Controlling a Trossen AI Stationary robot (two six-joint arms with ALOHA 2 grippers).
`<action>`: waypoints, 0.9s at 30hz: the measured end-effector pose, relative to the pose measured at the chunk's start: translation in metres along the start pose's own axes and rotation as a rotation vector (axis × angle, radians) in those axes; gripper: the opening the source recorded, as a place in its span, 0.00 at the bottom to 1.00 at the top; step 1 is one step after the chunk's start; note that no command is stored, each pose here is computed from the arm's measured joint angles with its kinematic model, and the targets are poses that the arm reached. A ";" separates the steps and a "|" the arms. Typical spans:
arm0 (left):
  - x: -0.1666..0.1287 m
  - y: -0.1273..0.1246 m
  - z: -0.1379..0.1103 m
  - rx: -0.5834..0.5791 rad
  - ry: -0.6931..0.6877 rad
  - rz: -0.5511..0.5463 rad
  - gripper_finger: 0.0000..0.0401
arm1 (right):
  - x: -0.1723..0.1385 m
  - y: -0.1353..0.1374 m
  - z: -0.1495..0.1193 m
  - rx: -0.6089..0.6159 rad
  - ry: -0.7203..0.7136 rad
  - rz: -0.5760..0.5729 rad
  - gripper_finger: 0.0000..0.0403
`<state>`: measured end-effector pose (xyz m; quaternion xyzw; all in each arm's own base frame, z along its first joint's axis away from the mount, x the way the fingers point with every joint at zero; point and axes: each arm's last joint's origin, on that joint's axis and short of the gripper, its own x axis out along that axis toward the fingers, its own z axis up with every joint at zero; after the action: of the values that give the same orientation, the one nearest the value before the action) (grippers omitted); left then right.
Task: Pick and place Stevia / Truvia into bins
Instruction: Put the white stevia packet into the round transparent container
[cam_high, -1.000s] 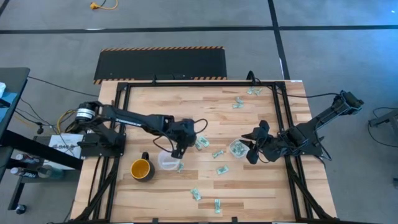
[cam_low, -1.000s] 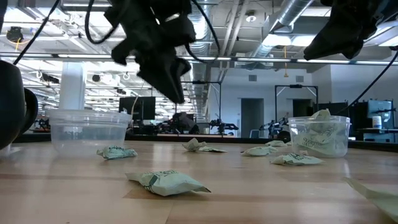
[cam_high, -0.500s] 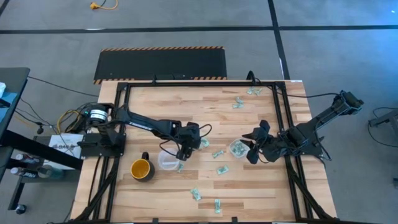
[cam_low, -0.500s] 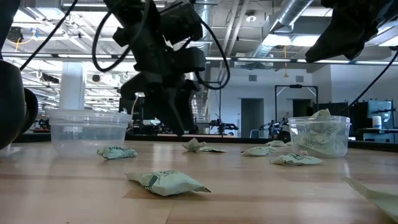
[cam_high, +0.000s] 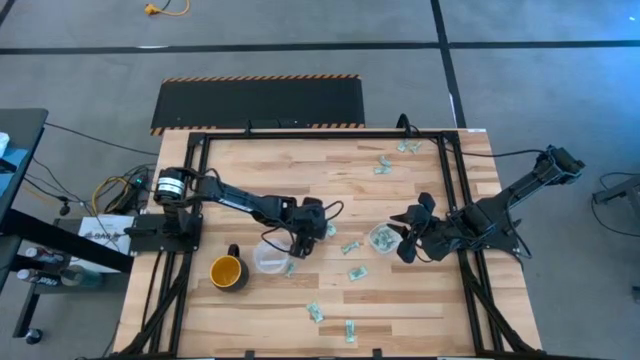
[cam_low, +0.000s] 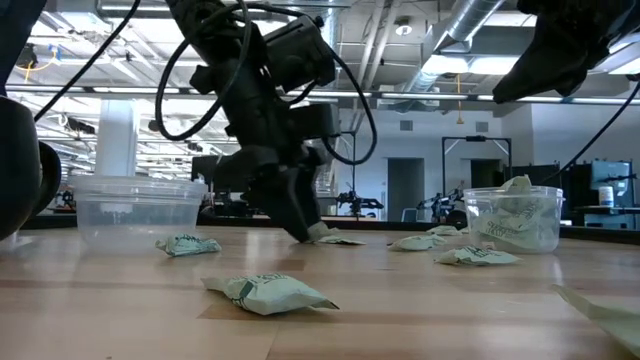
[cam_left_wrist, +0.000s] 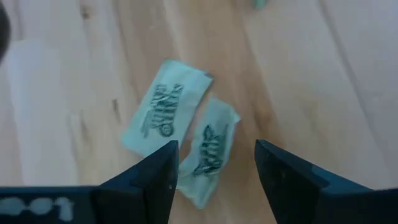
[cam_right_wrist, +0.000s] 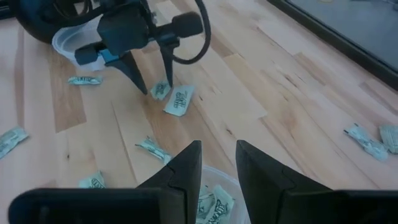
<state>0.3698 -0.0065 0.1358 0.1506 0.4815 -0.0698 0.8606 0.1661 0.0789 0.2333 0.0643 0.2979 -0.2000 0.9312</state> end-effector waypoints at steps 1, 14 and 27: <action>0.000 0.000 0.000 -0.007 0.005 0.007 0.48 | 0.000 0.000 0.000 -0.001 -0.007 -0.008 0.23; 0.000 0.000 -0.001 -0.020 0.016 0.029 0.08 | -0.001 -0.002 0.001 -0.015 -0.030 -0.033 0.23; -0.026 0.000 0.023 -0.077 0.053 0.026 0.00 | 0.007 -0.007 -0.016 -0.005 -0.010 -0.072 0.23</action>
<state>0.3752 -0.0145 0.1690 0.1252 0.5046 -0.0360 0.8535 0.1600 0.0737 0.2162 0.0504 0.2958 -0.2328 0.9251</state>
